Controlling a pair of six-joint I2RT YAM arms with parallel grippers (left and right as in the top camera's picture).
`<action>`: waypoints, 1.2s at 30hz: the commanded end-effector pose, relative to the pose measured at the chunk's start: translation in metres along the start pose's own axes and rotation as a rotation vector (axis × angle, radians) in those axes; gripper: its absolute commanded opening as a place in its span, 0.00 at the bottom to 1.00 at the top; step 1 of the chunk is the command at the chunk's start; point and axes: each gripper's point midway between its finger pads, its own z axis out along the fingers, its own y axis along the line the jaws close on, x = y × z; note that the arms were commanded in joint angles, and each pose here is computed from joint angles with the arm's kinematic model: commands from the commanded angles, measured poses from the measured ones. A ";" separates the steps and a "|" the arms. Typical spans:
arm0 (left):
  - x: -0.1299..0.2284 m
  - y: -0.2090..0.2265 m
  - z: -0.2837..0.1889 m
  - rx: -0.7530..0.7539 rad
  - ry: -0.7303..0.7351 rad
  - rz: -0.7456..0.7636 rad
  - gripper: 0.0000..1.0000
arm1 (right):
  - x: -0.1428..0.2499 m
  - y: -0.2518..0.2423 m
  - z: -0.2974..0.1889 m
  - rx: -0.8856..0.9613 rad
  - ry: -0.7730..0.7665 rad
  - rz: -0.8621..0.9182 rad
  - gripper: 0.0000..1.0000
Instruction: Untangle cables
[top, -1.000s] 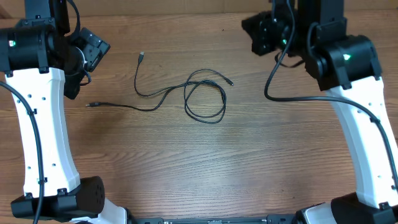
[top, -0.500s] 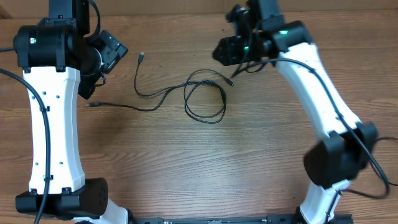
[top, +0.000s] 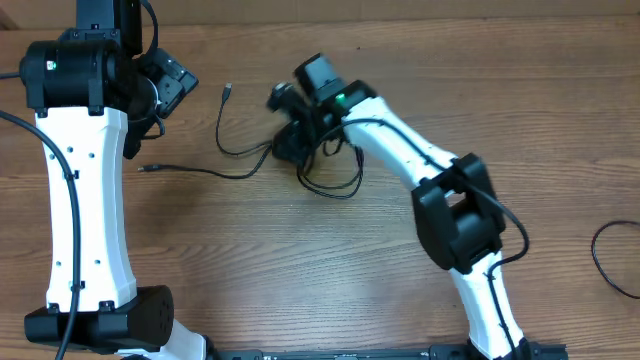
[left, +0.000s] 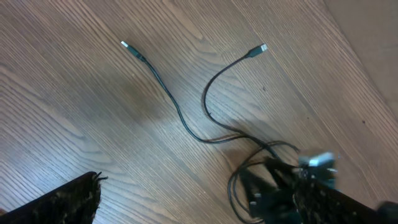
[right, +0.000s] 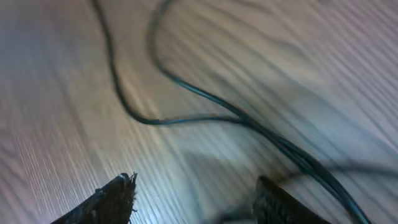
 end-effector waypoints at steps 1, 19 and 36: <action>-0.005 0.005 0.003 -0.028 -0.018 0.006 1.00 | -0.011 0.019 0.014 0.000 -0.023 -0.187 0.60; -0.007 0.006 0.003 -0.035 -0.028 -0.001 1.00 | -0.019 -0.002 0.083 0.128 -0.095 -0.241 0.45; 0.006 -0.022 0.002 0.113 0.054 0.093 0.99 | -0.119 -0.087 -0.131 0.607 -0.370 0.023 0.04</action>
